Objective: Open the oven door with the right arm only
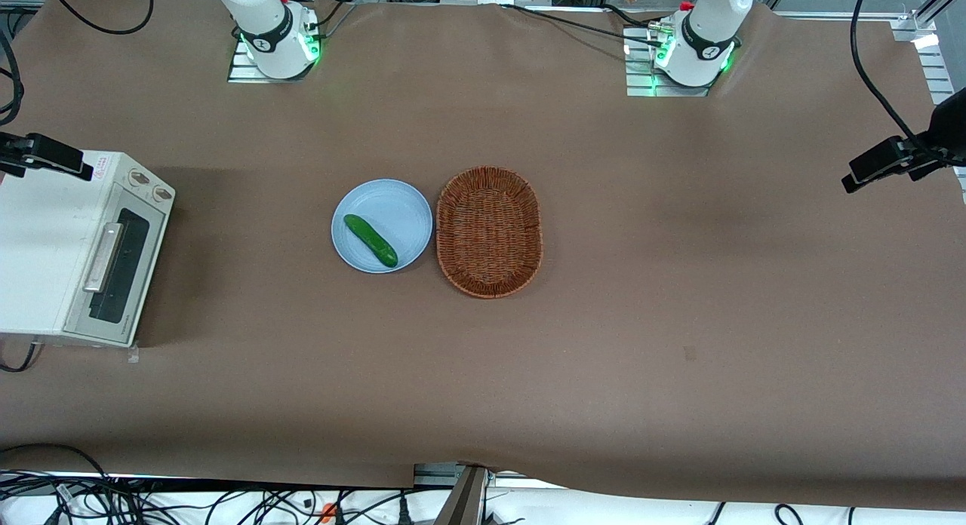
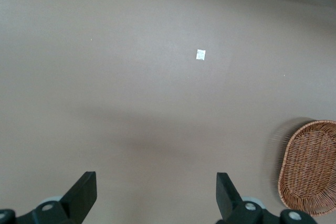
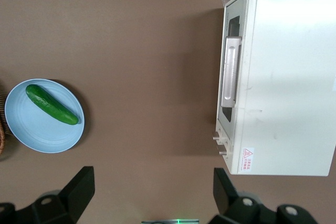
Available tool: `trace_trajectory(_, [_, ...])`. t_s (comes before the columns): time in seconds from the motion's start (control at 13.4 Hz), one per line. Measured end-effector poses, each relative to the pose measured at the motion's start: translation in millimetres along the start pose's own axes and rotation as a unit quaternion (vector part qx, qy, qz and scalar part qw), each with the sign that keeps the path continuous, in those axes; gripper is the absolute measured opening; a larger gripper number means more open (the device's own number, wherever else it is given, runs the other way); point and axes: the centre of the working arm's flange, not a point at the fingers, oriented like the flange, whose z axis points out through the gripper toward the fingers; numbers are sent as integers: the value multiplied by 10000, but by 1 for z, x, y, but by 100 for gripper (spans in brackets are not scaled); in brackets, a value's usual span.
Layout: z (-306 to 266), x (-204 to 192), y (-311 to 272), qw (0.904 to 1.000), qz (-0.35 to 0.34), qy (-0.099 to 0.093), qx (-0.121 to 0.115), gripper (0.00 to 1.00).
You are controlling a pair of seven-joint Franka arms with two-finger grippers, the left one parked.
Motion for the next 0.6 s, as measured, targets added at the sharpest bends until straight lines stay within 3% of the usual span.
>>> trace_trajectory(0.3, [1, -2, 1, 10000, -3, -74, 5, 100])
trace_trajectory(0.6, [13, -2, 1, 9995, 1, -321, 14, 100])
